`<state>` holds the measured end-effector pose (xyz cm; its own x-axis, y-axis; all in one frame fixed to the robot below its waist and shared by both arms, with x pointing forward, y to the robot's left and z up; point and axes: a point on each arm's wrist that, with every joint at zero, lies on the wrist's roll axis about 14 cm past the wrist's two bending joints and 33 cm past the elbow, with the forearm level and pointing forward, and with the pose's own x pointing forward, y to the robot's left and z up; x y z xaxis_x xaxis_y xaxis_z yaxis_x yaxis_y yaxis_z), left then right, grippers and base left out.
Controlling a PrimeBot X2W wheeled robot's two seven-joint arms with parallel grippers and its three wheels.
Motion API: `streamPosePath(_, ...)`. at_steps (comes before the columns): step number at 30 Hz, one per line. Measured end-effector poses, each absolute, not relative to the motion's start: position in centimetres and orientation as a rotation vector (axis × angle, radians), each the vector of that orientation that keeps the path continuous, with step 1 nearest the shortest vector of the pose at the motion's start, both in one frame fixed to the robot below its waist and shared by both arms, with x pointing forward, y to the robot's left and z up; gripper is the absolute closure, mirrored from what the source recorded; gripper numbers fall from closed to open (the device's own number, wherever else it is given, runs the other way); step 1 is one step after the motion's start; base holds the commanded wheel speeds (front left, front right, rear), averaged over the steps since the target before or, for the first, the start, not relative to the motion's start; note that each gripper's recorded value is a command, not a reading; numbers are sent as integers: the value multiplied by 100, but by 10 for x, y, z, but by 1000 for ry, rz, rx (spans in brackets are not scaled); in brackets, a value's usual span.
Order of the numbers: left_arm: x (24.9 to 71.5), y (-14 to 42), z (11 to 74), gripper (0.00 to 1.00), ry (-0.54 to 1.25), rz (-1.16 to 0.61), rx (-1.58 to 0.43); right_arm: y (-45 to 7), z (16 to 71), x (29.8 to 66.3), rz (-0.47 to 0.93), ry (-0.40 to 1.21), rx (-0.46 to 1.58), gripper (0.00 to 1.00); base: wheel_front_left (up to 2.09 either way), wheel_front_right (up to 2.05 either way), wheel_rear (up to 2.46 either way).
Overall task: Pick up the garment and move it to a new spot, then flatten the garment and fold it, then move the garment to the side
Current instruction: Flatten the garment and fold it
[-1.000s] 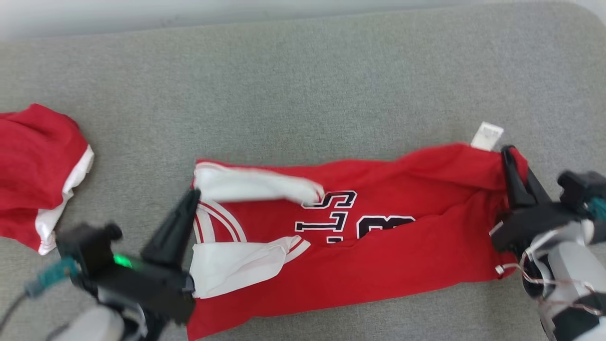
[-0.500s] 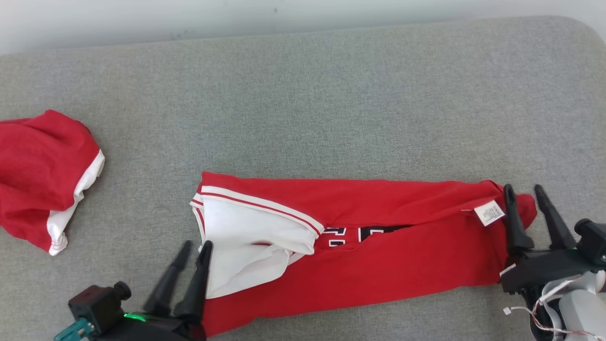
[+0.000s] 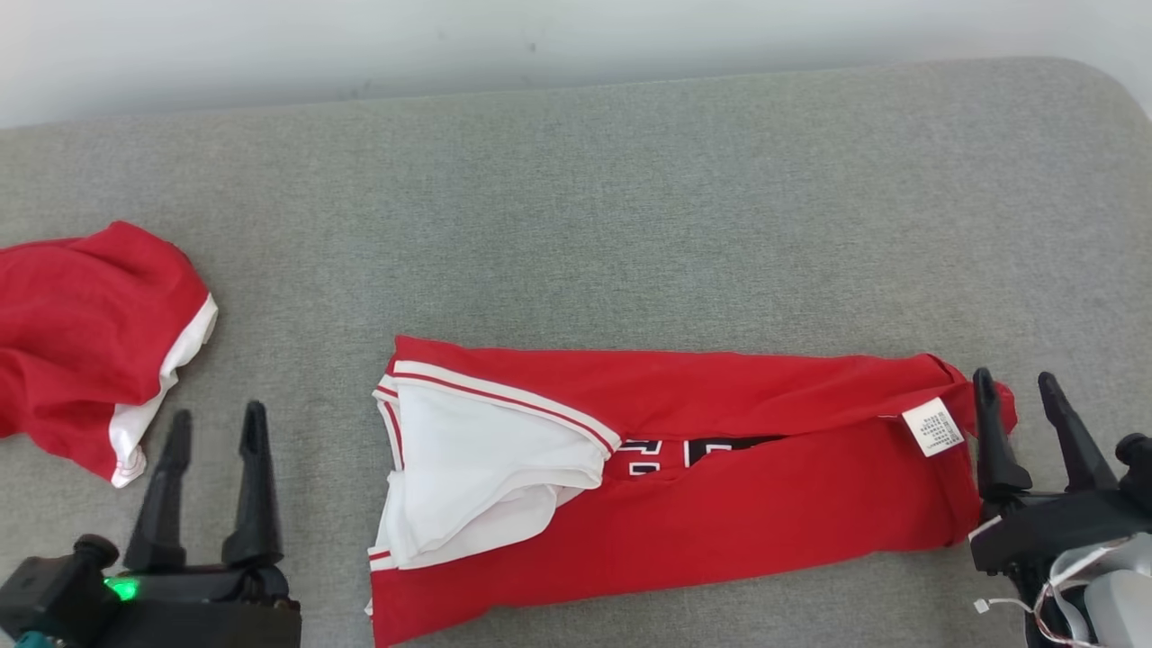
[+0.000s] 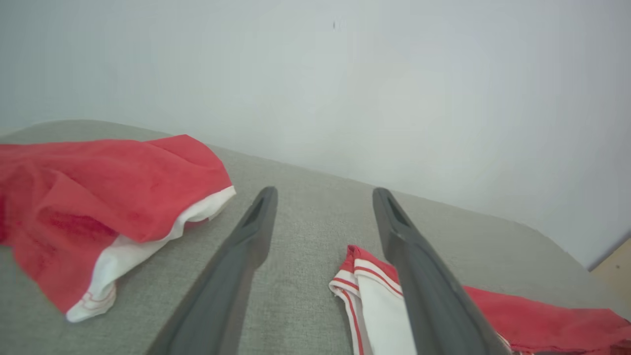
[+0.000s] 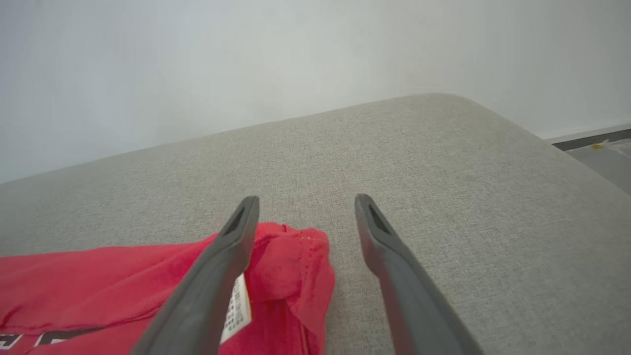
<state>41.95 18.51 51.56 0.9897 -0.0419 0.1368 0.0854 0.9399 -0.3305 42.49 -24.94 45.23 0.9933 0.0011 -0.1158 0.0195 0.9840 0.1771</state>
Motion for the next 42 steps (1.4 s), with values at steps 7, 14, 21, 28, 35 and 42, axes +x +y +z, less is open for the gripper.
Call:
streamPosePath(7, 415, 202, 515, 0, -142, -8, -210, -239, 425, 432, -11, 231, 208, 0, 0, 0, 0)
streamPosePath(14, 409, 213, 509, 0, -125, 36, -194, -228, 390, 427, -17, 361, 240, 0, 0, 0, 0)
streamPosePath(21, 406, 216, 508, 0, -121, 47, -171, -219, 378, 421, -8, 401, 268, 100, 0, 0, 0)
streamPosePath(28, 403, 214, 510, 0, -125, 44, -173, -246, 391, 421, -56, 359, 245, 100, 0, 0, 0)
streamPosePath(35, 397, 211, 516, 0, -138, 35, -173, -319, 419, 415, -178, 305, 145, 100, 0, 0, 0)
streamPosePath(42, 387, 217, 519, 0, -144, 51, -159, -344, 444, 415, -217, 242, 98, 100, 0, 0, 0)
